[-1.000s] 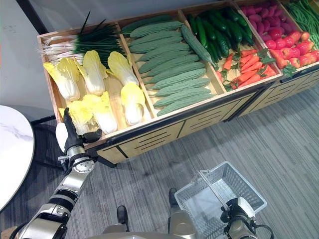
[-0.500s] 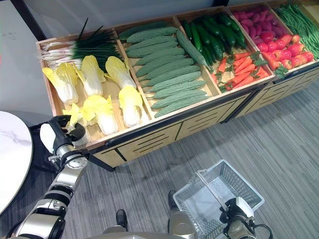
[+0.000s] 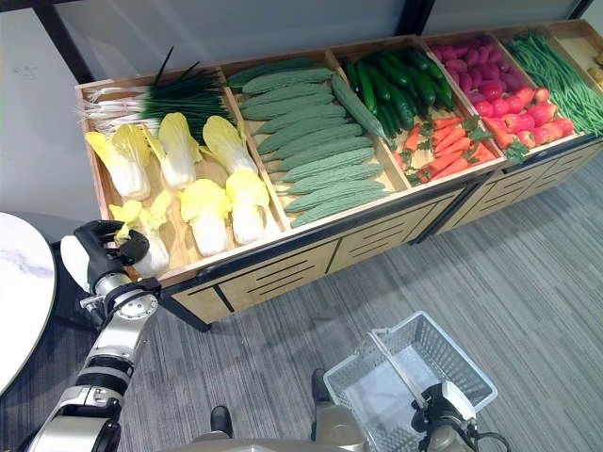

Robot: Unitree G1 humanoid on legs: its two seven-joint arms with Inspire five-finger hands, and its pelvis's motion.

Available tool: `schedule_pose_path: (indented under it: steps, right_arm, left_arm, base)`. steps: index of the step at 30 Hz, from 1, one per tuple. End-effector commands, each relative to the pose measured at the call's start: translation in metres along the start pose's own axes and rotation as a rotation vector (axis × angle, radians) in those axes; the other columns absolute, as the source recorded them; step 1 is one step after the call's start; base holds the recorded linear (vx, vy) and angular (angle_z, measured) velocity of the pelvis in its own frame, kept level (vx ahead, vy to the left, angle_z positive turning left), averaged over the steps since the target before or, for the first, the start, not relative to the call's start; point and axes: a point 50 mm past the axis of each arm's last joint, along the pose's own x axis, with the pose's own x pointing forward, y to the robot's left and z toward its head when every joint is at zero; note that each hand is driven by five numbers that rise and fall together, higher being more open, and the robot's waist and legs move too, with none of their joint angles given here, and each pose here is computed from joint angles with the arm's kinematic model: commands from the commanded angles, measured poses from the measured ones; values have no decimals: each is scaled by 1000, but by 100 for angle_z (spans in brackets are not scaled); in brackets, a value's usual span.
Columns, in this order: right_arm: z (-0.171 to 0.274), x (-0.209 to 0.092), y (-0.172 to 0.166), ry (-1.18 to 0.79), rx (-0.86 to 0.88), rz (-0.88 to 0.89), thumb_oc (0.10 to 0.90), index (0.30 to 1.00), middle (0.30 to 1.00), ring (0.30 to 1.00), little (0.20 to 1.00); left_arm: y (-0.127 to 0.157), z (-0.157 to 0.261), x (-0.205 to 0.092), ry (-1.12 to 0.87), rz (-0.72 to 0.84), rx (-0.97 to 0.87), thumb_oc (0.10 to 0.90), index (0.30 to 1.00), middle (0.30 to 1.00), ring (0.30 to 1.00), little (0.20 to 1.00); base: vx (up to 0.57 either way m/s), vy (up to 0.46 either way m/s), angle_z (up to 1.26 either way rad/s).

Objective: Get the vegetables into the basket

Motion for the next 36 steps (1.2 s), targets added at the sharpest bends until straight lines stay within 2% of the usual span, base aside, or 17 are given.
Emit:
schedule_pose_path:
  steps: [1,4,7,9,11,12,13,15,17,21,29,36]
  right_arm:
    - [-2,4,-14,-11,-48,-47,400,300,300,300,300]
    - [-1,3,-13,-21,-44,-42,400,300,300,300,300]
    - [-1,3,-11,-25,-39,-37,400,300,300,300,300]
    - [-1,3,-11,-26,-30,-35,400,300,300,300,300]
    - [-2,3,-11,-21,-16,-34,400,300,300,300,300]
    - [-3,3,-14,-17,-3,-34,400,300,300,300,300]
    - [-3,3,-14,-16,-4,-33,400,300,300,300,300]
    - [-7,5,-19,0,-1,-24,400,300,300,300,300]
    - [-5,5,-20,-1,-32,-6,400,300,300,300,300]
    - [-2,6,-22,-16,-38,4,400,300,300,300,300]
    - [-5,4,-17,-18,-34,20,400,300,300,300,300]
    - [-11,4,-20,10,5,18,400,300,300,300,300]
  left_arm:
    - [13,75,21,-322,125,-178,400,300,300,300,300]
    - [19,109,13,-460,128,-302,400,300,300,300,300]
    - [21,124,5,-527,104,-361,400,300,300,300,300]
    - [22,133,-3,-563,56,-440,400,300,300,300,300]
    - [23,137,-13,-576,-65,-554,400,300,300,300,300]
    - [23,134,-20,-529,-223,-714,400,300,300,300,300]
    - [24,134,-20,-527,-226,-716,400,300,300,300,300]
    - [9,102,-28,-217,-491,-1076,400,300,300,300,300]
    - [-6,91,-44,-14,-577,-1339,400,300,300,300,300]
    - [-12,81,-54,32,-741,-1306,400,300,300,300,300]
    - [-18,74,-58,79,-750,-1365,400,300,300,300,300]
    - [-18,74,-61,58,-805,-1324,400,300,300,300,300]
  base:
    - [0,0,0]
    - [0,0,0]
    - [0,0,0]
    - [0,0,0]
    - [0,0,0]
    - [0,0,0]
    - [0,0,0]
    - [8,15,0]
    - [0,0,0]
    - [0,0,0]
    - [3,6,0]
    - [-12,94,-16]
